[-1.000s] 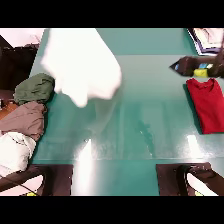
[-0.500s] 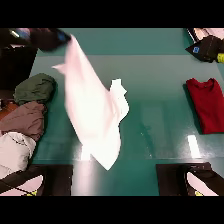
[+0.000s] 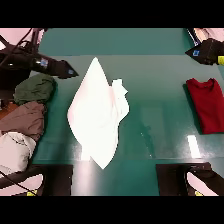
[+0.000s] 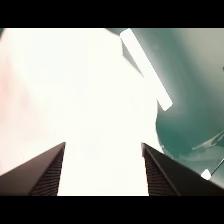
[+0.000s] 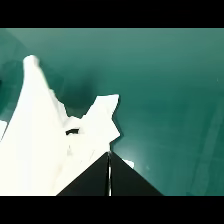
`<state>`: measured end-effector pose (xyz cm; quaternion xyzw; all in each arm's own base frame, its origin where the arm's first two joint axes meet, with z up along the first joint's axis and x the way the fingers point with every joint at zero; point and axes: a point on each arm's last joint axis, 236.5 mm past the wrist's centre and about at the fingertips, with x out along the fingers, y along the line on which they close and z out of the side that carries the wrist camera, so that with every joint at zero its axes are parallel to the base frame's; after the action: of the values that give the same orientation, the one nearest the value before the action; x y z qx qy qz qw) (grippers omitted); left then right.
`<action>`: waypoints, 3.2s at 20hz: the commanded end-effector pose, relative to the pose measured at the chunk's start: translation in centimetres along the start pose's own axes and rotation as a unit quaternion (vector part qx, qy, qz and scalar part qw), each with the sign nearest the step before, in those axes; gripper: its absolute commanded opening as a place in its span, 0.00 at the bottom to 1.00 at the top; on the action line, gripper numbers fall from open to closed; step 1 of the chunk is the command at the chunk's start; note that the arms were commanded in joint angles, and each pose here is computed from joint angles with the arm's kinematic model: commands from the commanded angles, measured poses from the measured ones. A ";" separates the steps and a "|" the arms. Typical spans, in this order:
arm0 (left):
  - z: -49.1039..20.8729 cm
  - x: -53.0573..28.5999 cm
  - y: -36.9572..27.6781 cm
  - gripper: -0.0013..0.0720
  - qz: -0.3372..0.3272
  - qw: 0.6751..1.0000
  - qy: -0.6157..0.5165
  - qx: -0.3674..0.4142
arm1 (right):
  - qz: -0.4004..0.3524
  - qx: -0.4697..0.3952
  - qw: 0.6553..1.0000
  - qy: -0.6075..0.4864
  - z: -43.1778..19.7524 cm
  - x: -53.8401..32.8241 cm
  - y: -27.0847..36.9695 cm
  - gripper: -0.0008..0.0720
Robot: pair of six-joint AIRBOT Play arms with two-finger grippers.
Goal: Fold the shirts.
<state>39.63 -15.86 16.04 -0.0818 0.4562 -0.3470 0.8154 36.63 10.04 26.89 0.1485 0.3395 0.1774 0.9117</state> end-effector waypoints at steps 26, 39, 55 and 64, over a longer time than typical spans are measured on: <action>-11.4 4.7 10.2 0.04 0.042 0.981 0.105 -0.158 | 0.017 0.010 0.990 0.138 -5.4 4.9 -0.1 0.04; -5.1 -4.4 5.7 0.05 0.073 0.995 0.013 -0.071 | 0.096 0.104 0.946 0.292 -19.7 31.4 0.3 0.71; -1.8 -4.3 6.9 0.04 0.085 0.989 -0.057 -0.110 | 0.019 -0.014 0.945 0.325 -18.6 16.8 -4.8 0.03; 4.2 4.1 6.6 0.29 0.057 0.993 -0.061 -0.082 | -0.027 0.040 0.974 0.222 -18.3 5.7 -6.7 0.03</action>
<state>45.33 -13.44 12.86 -0.1361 0.4444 -0.2602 0.8463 31.58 10.67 6.80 0.1177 0.5601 0.1901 0.7977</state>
